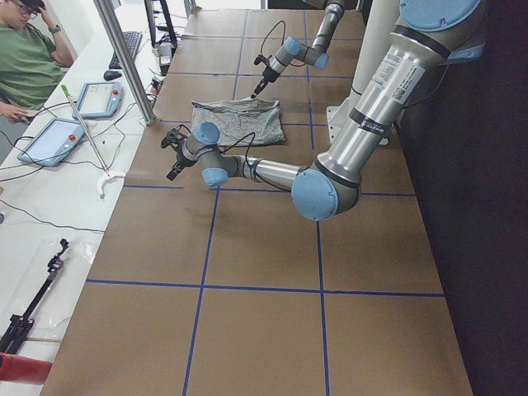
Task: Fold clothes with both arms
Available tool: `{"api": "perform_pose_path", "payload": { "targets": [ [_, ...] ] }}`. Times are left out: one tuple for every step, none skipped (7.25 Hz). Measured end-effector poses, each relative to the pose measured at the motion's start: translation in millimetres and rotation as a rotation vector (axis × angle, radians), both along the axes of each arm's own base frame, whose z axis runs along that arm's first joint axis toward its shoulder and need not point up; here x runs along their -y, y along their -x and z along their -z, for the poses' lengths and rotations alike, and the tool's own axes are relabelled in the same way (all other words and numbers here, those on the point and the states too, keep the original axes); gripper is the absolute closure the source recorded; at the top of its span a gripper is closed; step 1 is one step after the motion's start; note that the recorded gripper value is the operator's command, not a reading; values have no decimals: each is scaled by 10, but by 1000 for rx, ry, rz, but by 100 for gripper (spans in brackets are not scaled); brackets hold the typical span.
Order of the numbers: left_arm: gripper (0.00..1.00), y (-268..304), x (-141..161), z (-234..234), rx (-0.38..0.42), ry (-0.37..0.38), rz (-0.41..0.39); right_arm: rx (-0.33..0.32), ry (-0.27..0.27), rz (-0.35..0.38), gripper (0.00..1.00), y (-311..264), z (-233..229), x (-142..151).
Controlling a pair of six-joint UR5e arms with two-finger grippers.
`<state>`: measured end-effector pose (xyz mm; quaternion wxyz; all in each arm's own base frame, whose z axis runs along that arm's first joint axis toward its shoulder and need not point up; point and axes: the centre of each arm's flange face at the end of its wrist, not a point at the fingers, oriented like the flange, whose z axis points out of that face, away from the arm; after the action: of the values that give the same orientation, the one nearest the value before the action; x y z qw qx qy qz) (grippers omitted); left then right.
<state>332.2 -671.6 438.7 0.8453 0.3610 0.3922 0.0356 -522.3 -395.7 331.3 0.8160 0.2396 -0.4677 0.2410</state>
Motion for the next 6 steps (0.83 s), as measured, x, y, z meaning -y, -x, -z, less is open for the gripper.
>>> {"api": "perform_pose_path", "payload": {
  "targets": [
    [0,-1,1,0,0,0,0,-50,-8,22,0,-94,170,12],
    [0,-1,1,-5,1,0,0,-119,-21,63,0,-184,406,0],
    [0,-6,0,-10,2,1,-1,-206,-46,121,4,-186,617,-29],
    [0,-9,-1,-12,3,2,-2,-291,-102,194,22,-134,769,-82],
    [0,-11,-2,-11,3,1,-2,-334,-159,255,22,-49,918,-166],
    [0,-12,-2,-11,2,1,-2,-333,-199,283,20,26,1093,-238]
  ]
}}
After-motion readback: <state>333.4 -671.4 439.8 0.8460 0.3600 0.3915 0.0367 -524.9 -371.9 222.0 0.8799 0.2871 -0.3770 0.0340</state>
